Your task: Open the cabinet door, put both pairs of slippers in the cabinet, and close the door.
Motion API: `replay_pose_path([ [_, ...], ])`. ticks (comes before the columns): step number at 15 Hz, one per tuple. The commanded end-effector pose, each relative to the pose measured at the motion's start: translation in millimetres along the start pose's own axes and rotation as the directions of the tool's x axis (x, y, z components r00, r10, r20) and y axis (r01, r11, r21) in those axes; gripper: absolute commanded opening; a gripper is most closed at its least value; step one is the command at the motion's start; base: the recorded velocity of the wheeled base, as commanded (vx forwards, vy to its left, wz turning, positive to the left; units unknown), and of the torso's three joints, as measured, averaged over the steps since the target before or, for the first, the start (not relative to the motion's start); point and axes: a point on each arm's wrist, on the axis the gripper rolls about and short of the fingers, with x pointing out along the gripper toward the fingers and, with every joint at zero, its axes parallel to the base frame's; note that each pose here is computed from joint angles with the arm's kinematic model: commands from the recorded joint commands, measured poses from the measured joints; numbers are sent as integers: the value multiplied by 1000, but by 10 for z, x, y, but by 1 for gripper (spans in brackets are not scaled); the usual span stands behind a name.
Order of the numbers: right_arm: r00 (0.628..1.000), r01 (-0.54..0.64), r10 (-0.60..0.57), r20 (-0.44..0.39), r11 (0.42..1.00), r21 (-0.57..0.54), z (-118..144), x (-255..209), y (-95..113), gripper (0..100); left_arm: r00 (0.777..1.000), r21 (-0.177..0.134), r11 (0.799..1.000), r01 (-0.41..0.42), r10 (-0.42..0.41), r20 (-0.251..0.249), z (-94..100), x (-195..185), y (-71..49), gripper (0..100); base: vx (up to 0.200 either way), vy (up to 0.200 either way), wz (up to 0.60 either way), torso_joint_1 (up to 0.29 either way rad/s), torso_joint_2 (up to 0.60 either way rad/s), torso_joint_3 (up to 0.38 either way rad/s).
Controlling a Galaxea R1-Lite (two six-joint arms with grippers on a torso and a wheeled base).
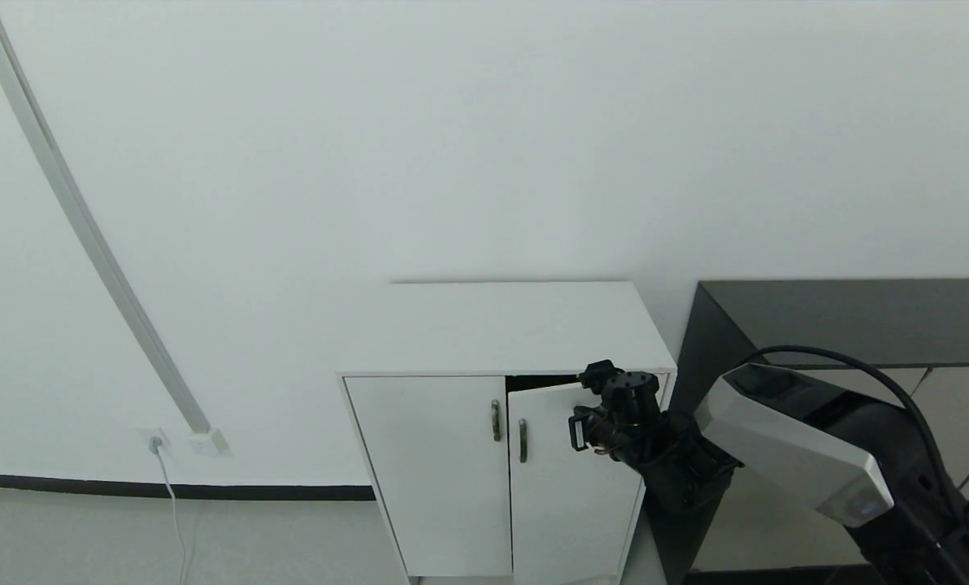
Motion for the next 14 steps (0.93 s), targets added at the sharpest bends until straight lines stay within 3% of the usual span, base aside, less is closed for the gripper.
replay_pose_path([
  [1,1000,8,-8,3,1000,2,-17,42,-34,0,1000,-1,1000,0,0,-1,0,1,0,0,0,0,0,0,0,0],
  [14,1000,28,-28,3,1000,10,58,125,-125,0,1000,-1,1000,0,0,-1,0,1,0,0,0,0,0,0,0,0],
])
